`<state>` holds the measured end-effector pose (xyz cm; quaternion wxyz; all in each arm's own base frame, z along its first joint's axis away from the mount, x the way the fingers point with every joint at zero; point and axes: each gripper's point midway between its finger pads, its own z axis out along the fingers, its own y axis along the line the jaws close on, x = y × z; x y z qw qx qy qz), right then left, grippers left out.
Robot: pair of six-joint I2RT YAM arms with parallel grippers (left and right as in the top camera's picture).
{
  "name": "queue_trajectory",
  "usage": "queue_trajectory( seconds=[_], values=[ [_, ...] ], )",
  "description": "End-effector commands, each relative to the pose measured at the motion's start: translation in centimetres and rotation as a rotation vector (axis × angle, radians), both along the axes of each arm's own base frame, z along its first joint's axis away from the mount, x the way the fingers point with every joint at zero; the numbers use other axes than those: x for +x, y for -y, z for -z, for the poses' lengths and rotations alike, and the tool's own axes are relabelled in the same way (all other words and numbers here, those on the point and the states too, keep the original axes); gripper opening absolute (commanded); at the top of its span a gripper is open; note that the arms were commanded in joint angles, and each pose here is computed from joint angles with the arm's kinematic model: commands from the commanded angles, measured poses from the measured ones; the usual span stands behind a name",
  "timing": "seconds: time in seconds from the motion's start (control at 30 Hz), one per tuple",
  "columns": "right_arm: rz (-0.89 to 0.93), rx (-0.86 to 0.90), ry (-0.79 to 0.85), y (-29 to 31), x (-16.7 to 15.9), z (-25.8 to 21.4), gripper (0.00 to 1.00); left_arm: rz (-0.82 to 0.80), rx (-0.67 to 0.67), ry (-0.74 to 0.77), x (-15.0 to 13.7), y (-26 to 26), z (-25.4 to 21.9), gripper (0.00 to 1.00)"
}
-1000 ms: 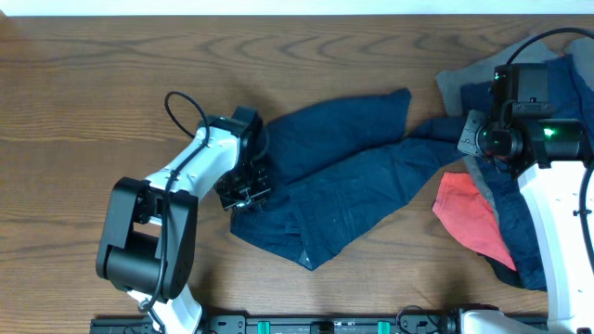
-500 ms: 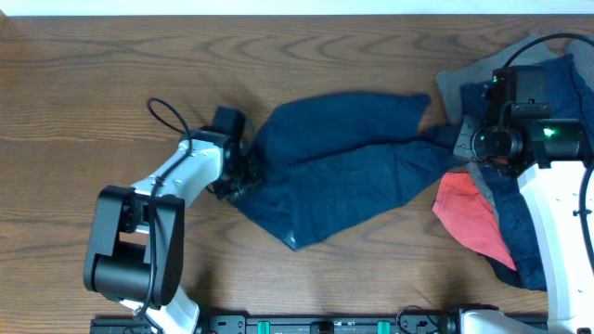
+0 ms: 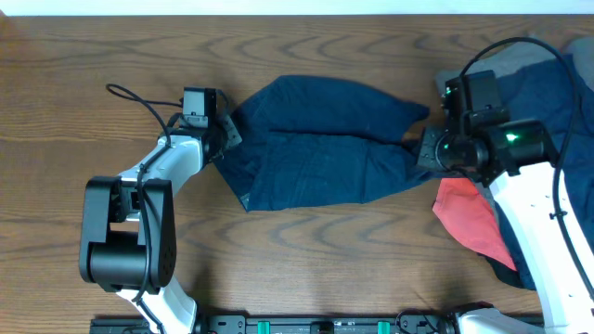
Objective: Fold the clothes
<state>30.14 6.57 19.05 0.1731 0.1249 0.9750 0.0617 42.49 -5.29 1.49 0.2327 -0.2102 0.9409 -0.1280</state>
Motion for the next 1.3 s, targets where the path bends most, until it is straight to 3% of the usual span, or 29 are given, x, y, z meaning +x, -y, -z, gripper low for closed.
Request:
queue_trajectory(
  seconds=[0.0,0.1,0.27,0.33,0.5,0.7,0.97,1.27],
  values=[
    [0.026,0.003,-0.007,-0.2,-0.4,0.0,0.01,0.030,0.050,0.034,1.8,-0.9,-1.7,0.27],
    [0.026,0.001,-0.015,-0.2,-0.6,0.1,0.03,0.068,0.036,-0.024,1.5,-0.4,-3.0,0.28],
    [0.026,0.001,-0.014,-0.2,-0.6,0.1,0.10,0.203,-0.185,-0.125,-0.7,4.8,-4.8,0.49],
    [0.026,0.001,-0.014,-0.2,-0.6,0.1,0.11,0.213,-0.239,-0.154,-1.5,6.6,-4.9,0.50],
    [0.026,0.000,-0.017,-0.2,-0.7,0.1,0.19,0.275,-0.250,-0.127,-1.6,10.4,-5.2,0.64],
    [0.022,-0.001,-0.017,-0.2,-0.7,0.1,0.19,0.358,-0.239,-0.083,-1.1,13.2,-4.4,0.65],
    [0.023,-0.003,-0.021,-0.2,-0.7,0.1,0.20,0.287,-0.130,-0.171,-1.0,10.9,0.8,0.65],
    [0.030,-0.022,-0.016,0.2,-0.7,0.1,0.20,0.271,-0.136,-0.171,-0.6,10.3,0.9,0.65]
  ],
)
